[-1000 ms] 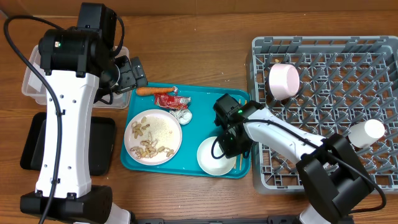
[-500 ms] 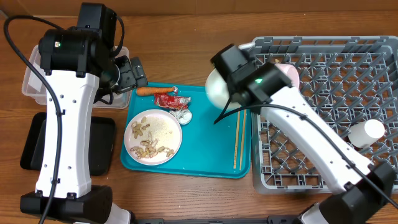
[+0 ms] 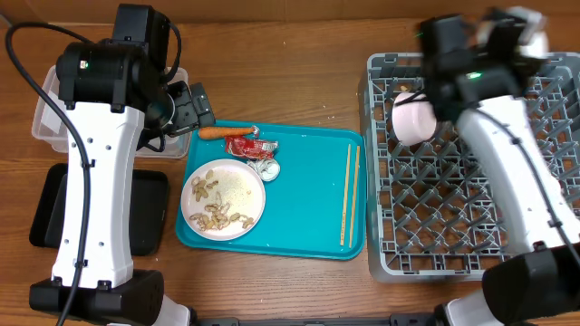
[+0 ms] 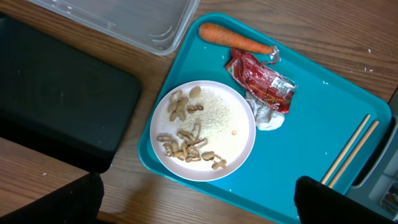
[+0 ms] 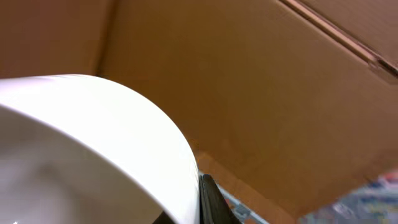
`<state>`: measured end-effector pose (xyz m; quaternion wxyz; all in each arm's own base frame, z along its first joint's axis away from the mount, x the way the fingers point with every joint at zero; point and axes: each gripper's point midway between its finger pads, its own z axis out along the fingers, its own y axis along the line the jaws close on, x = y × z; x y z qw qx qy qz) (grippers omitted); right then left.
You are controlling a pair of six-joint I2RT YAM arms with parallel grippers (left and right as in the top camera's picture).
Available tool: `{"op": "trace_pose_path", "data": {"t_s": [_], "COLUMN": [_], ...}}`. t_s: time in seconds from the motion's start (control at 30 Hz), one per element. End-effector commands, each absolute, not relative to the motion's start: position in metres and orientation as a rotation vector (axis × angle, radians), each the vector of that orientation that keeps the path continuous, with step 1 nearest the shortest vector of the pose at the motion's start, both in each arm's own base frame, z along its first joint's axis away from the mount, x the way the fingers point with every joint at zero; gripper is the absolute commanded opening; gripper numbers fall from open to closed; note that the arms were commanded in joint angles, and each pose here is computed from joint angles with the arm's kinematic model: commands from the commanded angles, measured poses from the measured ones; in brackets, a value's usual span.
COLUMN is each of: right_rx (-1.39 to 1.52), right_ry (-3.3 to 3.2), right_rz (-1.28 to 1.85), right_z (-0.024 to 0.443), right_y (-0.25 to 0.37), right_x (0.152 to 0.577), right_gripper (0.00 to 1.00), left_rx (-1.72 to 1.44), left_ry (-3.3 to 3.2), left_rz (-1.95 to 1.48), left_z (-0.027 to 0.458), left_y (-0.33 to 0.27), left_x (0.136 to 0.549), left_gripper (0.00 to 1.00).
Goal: Sort waste into correct bins and load items into the dishwasher
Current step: 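Lift the white bowl into the rack's back row and release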
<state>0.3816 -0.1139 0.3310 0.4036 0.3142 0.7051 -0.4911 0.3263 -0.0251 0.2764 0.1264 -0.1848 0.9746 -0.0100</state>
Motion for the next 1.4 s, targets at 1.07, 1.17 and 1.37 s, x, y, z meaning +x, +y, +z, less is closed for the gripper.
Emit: {"op": "trace_pose_path", "data": {"t_s": [1.07, 1.17, 1.37], "right_rx": [0.451, 0.411, 0.309], "right_ry": [2.222, 2.250, 2.267], "right_rz": [-1.516, -1.524, -1.529], "right_z": [0.172, 0.159, 0.141], "right_y": [-0.148, -0.142, -0.117], "right_x": [0.443, 0.438, 0.435], "right_gripper": [0.04, 0.04, 0.04], "left_rx": [-0.559, -0.559, -0.559], "left_ry": [2.826, 2.826, 2.826], "left_rz": [-0.032, -0.032, -0.032], "left_z": [0.278, 0.278, 0.278], "left_y": [-0.024, -0.024, -0.024], "left_x": [0.328, 0.328, 0.328], "left_gripper": [1.00, 1.00, 1.00]}}
